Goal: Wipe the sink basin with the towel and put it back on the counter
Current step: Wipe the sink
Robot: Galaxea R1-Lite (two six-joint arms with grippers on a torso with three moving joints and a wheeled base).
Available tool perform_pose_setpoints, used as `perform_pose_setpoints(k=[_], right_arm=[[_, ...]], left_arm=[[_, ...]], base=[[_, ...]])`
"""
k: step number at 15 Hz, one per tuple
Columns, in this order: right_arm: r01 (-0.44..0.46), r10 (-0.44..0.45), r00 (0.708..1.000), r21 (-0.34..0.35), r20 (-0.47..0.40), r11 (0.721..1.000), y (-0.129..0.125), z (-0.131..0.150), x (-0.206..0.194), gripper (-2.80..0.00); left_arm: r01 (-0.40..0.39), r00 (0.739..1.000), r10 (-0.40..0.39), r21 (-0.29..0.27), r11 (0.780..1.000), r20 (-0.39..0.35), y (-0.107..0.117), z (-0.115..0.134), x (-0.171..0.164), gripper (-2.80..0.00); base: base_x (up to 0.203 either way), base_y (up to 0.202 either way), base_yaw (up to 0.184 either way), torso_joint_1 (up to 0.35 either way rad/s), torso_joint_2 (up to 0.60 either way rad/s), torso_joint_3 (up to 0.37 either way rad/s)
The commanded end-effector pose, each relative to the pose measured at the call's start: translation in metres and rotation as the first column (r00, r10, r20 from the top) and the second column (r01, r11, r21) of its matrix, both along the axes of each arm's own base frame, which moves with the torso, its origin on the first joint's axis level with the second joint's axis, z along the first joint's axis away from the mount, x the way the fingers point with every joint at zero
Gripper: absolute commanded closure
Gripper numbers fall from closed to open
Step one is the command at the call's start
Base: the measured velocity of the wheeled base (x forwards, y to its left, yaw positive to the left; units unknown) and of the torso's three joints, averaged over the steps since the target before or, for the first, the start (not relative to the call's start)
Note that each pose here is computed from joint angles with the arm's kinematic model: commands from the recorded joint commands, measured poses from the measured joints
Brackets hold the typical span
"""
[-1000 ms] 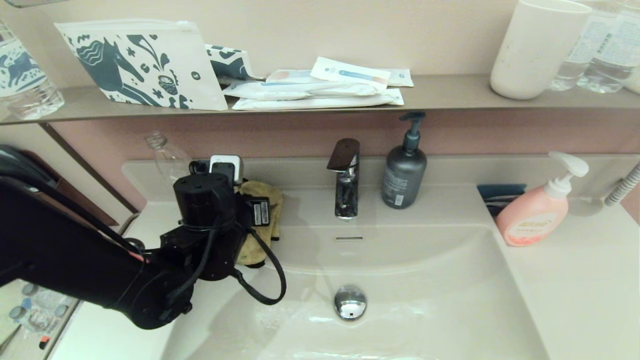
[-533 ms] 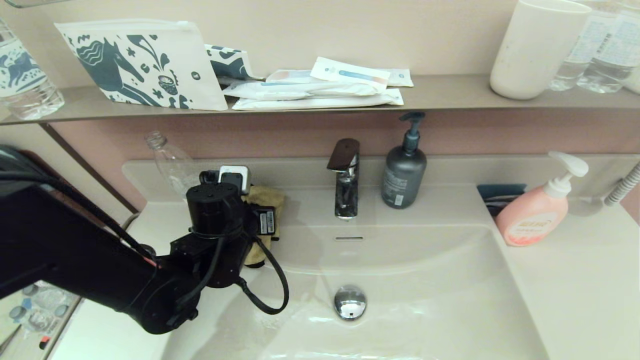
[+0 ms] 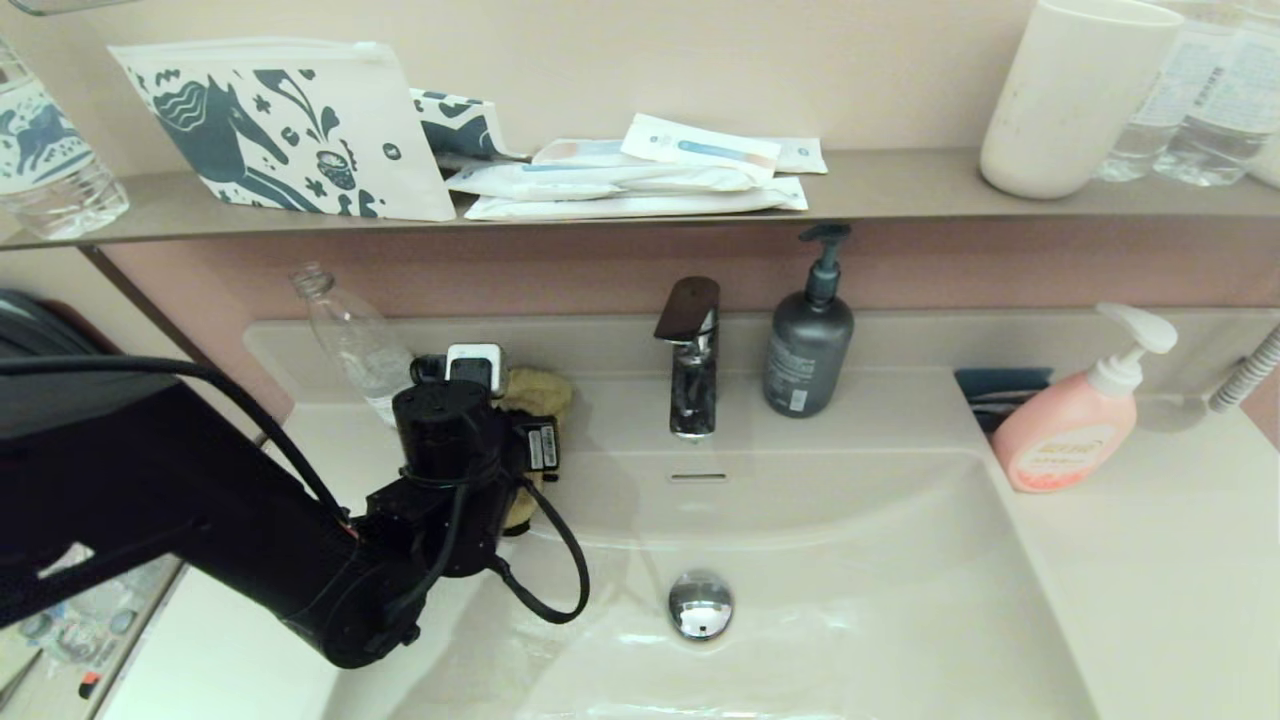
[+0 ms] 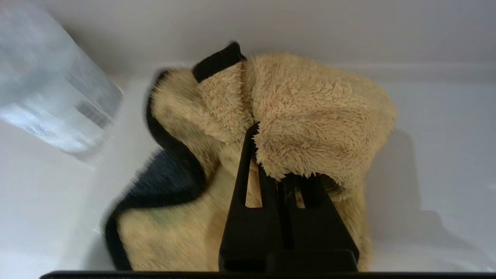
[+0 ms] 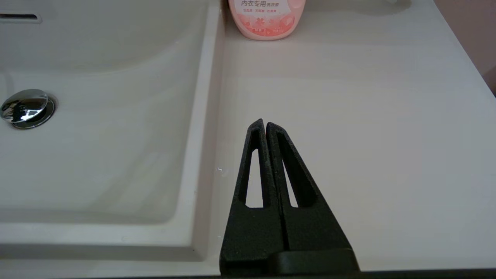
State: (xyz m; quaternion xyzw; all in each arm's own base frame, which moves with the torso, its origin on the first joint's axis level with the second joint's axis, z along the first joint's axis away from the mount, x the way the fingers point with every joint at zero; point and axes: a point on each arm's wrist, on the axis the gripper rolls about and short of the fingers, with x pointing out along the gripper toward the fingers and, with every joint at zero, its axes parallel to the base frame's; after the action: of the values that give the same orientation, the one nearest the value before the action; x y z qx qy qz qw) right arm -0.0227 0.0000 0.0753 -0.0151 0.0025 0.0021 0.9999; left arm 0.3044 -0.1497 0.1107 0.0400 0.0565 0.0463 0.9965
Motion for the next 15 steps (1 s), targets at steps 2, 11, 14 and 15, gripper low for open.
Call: perform_pose_setpoints(k=[2,11,14,15], right_arm=[[-0.001,0.001,1.0,0.0,0.0,1.0,0.0,0.0,0.0,0.0],[-0.001,0.001,1.0,0.0,-0.001,1.0,0.0,0.0,0.0,0.0],[-0.001,0.001,1.0,0.0,0.0,1.0,0.0,0.0,0.0,0.0],[-0.001,0.001,1.0,0.0,0.0,1.0,0.0,0.0,0.0,0.0]], left_arm=[[0.008,1.0,-0.008,0.001,1.0,-0.014,-0.008,-0.007,-0.001,0.0],[0.053,0.998,-0.053,-0.005,0.999,-0.018,-0.044,-0.018,-0.001,0.0],[0.065,0.998,-0.065,-0.006,0.998,-0.013,-0.057,-0.014,-0.004,0.0],[0.068,0.998,-0.068,-0.004,0.998,-0.015,-0.061,-0.013,-0.005,0.0]], base=[[0.0,0.0,0.0,0.0,0.0,0.0],[0.0,0.0,0.0,0.0,0.0,0.0],[0.0,0.0,0.0,0.0,0.0,0.0],[0.0,0.0,0.0,0.0,0.0,0.0]])
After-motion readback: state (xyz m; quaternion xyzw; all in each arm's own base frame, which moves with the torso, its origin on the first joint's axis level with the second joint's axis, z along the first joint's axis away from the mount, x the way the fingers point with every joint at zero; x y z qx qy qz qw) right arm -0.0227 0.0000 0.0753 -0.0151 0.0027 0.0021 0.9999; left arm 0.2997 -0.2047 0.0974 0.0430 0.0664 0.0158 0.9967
